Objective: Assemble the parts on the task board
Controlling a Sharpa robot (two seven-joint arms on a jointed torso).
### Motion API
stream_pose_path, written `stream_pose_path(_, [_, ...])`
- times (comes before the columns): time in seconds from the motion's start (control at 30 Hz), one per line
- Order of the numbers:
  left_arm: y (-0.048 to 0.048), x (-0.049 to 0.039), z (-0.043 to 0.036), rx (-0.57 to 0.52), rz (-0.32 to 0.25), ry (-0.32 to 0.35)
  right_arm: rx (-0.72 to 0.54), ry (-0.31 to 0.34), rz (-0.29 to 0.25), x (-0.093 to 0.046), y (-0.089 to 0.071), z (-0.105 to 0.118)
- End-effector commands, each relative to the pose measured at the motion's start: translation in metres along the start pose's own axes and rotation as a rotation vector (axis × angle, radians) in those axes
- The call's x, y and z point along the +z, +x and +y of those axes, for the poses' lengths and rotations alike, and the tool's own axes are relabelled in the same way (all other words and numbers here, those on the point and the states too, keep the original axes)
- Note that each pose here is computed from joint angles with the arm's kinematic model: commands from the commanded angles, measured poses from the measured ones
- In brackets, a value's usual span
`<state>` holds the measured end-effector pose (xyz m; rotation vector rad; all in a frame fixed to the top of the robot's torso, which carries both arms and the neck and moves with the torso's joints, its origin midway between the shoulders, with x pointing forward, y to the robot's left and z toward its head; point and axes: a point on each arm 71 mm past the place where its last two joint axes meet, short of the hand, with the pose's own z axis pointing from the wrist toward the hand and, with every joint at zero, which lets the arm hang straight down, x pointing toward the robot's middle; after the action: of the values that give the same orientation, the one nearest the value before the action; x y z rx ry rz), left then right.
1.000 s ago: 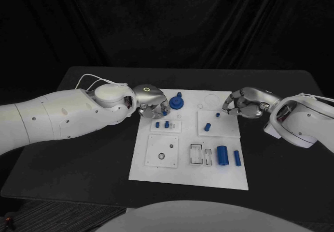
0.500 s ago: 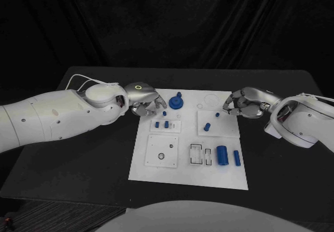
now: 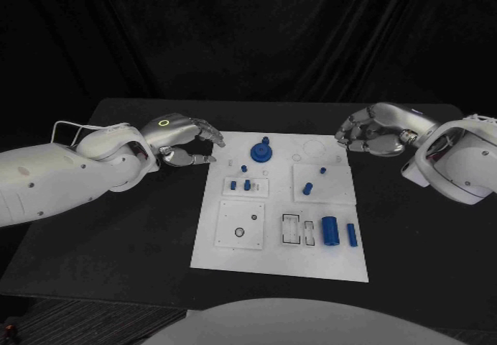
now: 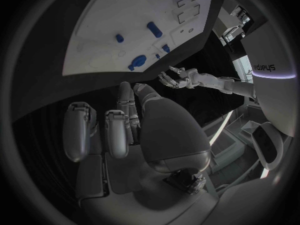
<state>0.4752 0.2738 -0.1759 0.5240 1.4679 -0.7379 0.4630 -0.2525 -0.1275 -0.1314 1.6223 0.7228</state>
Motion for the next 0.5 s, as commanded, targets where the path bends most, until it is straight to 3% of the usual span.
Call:
stream_pose_path(0.03, [-0.0113,-0.007,-0.0024,-0.351,-0.136,0.059,-0.159,-0.116,-0.064,0.001,-0.015,0.016])
stream_pose_path(0.13, [-0.0151,-0.0123,0.0025,-0.611,-0.189,0.023,-0.317,-0.193,-0.077,0.003,-0.024,0.029])
stream_pose_path(0.2, [-0.0165,-0.0119,0.0068,-0.856,-0.238,-0.004,-0.436,-0.237,-0.071,0.006,-0.026,0.037])
stream_pose_path(0.3, [-0.0168,-0.0097,0.0097,-1.066,-0.278,0.003,-0.519,-0.265,-0.048,0.012,-0.023,0.042])
stream_pose_path(0.37, [-0.0157,-0.0082,0.0093,-1.169,-0.292,0.026,-0.553,-0.273,-0.022,0.015,-0.018,0.042])
stream_pose_path(0.5, [-0.0105,-0.0065,0.0041,-1.276,-0.294,0.066,-0.576,-0.274,0.019,0.018,-0.008,0.039])
